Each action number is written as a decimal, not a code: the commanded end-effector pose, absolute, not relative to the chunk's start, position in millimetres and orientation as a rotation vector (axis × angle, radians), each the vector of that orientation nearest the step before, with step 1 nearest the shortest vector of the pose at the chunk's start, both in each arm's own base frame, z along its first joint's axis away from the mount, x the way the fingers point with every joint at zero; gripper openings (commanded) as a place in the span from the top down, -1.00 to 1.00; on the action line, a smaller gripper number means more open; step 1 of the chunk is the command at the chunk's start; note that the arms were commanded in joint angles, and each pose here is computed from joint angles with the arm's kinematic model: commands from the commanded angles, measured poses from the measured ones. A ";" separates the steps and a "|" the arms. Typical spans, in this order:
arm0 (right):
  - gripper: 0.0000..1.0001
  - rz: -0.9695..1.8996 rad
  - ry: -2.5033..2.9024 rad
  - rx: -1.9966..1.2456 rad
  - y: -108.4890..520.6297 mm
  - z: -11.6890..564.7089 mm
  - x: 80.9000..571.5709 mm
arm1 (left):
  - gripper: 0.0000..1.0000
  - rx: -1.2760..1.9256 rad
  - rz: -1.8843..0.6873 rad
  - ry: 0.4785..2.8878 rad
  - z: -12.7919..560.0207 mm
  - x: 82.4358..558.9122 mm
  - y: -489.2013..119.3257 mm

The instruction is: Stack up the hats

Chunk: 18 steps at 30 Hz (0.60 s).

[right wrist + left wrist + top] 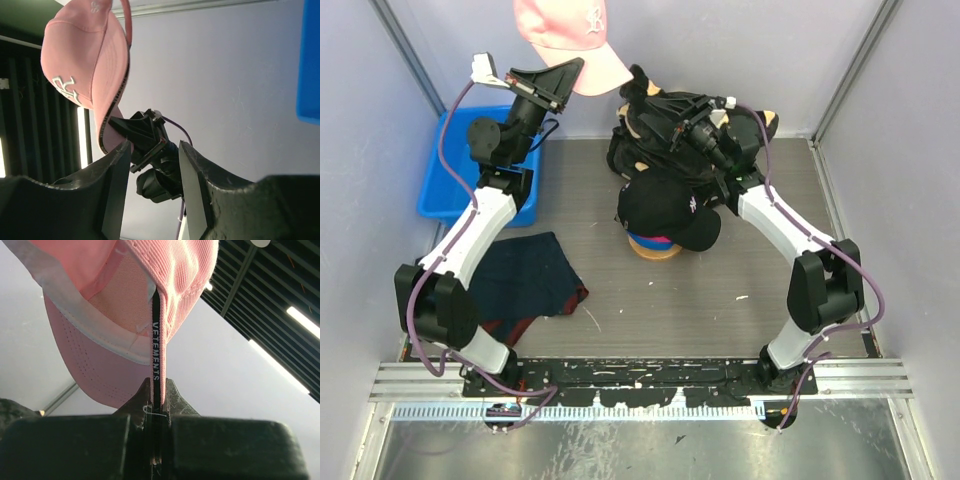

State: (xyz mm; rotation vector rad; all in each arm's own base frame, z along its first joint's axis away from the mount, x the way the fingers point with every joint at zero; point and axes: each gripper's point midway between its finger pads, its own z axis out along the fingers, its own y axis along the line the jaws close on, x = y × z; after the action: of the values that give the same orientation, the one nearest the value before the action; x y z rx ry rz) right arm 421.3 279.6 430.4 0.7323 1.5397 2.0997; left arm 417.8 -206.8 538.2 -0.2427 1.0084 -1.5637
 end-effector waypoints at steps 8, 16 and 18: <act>-0.06 2.189 1.345 0.543 293.3 501.8 412.7 | 0.99 -0.214 -1.546 0.957 543.3 404.8 -206.4; -0.06 2.204 1.339 0.539 301.1 503.7 419.9 | 0.98 -0.209 -1.555 0.969 538.0 405.9 -213.2; -0.05 2.209 1.334 0.535 302.4 506.1 421.7 | 0.98 -0.212 -1.555 0.973 536.1 407.1 -214.0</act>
State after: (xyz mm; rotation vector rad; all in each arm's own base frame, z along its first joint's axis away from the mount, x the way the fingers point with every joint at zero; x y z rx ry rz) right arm 429.4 305.0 469.2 0.6210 1.4457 2.1670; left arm 420.3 -217.6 519.4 -0.2584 1.0530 -1.5667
